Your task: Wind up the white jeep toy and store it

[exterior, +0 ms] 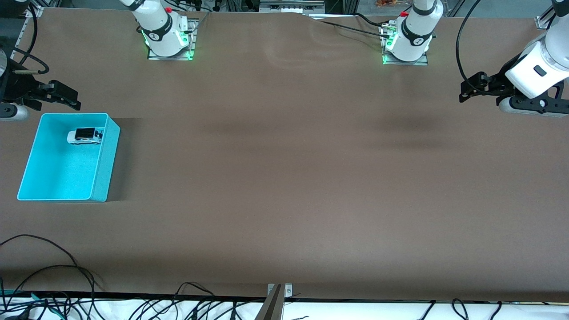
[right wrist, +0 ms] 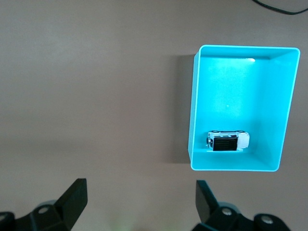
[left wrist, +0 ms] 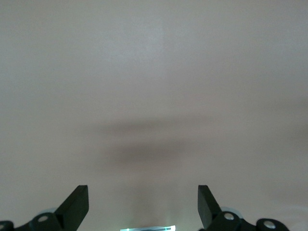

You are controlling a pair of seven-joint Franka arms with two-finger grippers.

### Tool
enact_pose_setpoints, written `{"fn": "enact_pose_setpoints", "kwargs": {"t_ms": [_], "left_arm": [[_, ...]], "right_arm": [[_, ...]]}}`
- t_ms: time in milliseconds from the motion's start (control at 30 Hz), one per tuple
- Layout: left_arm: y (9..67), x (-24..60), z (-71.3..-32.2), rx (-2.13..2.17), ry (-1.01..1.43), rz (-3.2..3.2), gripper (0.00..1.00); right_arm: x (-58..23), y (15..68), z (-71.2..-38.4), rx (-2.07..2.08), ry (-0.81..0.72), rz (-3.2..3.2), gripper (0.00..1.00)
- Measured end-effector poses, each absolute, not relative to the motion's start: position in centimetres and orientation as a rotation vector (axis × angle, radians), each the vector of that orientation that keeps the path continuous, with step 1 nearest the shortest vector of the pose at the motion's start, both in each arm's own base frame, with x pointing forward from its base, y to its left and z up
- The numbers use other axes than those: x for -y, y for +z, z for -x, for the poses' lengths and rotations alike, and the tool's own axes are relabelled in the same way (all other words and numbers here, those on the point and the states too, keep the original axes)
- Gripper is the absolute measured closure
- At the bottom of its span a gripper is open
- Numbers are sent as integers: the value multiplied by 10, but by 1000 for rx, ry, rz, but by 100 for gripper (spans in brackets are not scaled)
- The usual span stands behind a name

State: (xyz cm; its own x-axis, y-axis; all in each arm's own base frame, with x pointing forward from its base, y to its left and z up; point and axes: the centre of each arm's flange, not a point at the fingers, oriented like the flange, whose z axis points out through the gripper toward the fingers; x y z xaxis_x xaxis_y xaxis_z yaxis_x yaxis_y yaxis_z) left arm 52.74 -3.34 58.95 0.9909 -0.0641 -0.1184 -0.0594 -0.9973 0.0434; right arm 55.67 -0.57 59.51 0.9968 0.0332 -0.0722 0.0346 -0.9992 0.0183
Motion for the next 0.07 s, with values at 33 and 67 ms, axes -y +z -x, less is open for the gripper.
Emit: {"fn": "enact_pose_setpoints", "kwargs": {"t_ms": [33,67], "left_arm": [[590,33,-527,96,-186,-3095,0],[590,33,-527,96,-186,-3095,0]], "right_arm": [[6,595,-557,-52,-113,-3120,0],[6,595,-557,-52,-113,-3120,0]]}}
